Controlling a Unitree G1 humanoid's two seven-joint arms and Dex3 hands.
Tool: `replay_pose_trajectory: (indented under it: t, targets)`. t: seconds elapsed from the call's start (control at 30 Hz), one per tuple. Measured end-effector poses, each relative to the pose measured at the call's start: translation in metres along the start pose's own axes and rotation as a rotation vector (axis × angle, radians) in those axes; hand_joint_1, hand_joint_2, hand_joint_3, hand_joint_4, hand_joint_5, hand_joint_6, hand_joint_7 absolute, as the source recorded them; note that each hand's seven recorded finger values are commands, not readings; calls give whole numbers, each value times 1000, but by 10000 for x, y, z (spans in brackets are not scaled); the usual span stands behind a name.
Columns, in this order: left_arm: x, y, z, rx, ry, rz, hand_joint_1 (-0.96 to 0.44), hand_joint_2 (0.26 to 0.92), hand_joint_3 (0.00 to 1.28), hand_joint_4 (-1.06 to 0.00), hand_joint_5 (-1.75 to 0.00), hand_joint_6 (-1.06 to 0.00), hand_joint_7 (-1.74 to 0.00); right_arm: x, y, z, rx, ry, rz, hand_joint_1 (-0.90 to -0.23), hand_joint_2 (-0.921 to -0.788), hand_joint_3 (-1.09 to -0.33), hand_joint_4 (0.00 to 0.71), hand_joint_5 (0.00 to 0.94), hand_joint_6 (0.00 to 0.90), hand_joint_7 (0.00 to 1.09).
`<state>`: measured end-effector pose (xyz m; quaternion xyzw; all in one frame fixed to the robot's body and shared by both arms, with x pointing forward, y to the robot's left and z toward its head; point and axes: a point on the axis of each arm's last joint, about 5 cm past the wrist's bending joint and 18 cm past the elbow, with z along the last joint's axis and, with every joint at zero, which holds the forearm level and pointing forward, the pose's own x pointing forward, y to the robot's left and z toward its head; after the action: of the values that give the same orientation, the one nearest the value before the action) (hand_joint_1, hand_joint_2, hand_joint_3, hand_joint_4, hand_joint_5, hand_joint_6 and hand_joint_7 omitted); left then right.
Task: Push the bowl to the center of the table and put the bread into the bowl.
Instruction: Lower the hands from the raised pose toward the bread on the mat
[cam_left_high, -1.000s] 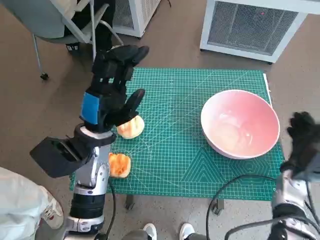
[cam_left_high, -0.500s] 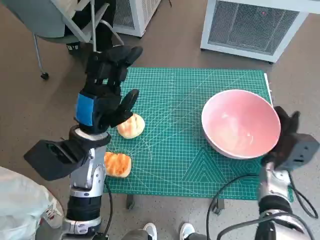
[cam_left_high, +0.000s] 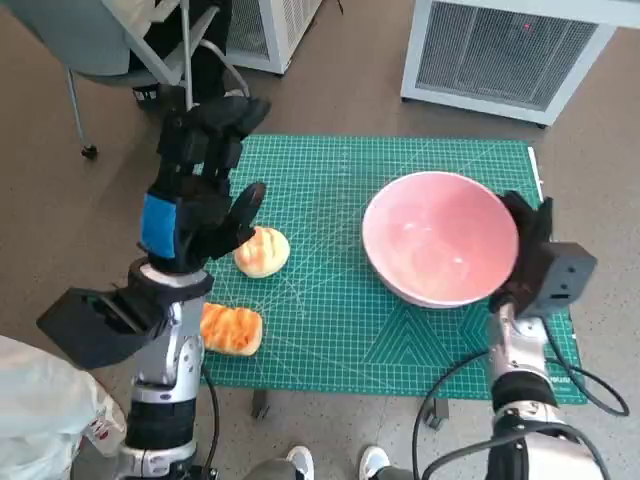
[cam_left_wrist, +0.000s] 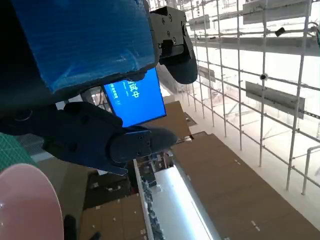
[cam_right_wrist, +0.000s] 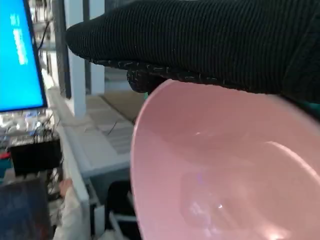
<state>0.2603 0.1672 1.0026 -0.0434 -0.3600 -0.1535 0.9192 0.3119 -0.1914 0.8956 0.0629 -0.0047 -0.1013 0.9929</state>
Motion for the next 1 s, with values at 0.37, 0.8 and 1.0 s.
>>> replay_pose_trajectory:
  t: [0.37, 0.8, 1.0]
  targets:
    - [-46, 46, 26, 24, 6, 15, -388, 921, 432, -61, -684, -7, -1050, 42, 229, 51, 23, 8, 60, -330, -921, -534, 421, 0, 213, 529]
    - [-152, 167, 75, 82, 33, 7, -401, 921, 414, -71, -675, -10, -1041, 111, 446, 168, 35, 18, 107, -297, -921, -551, 418, 0, 194, 542]
    - [-223, 278, 147, 164, 56, -39, -394, 921, 384, -91, -649, -31, -1020, 142, 473, 227, 40, 6, 111, -292, -921, -554, 417, 0, 189, 546]
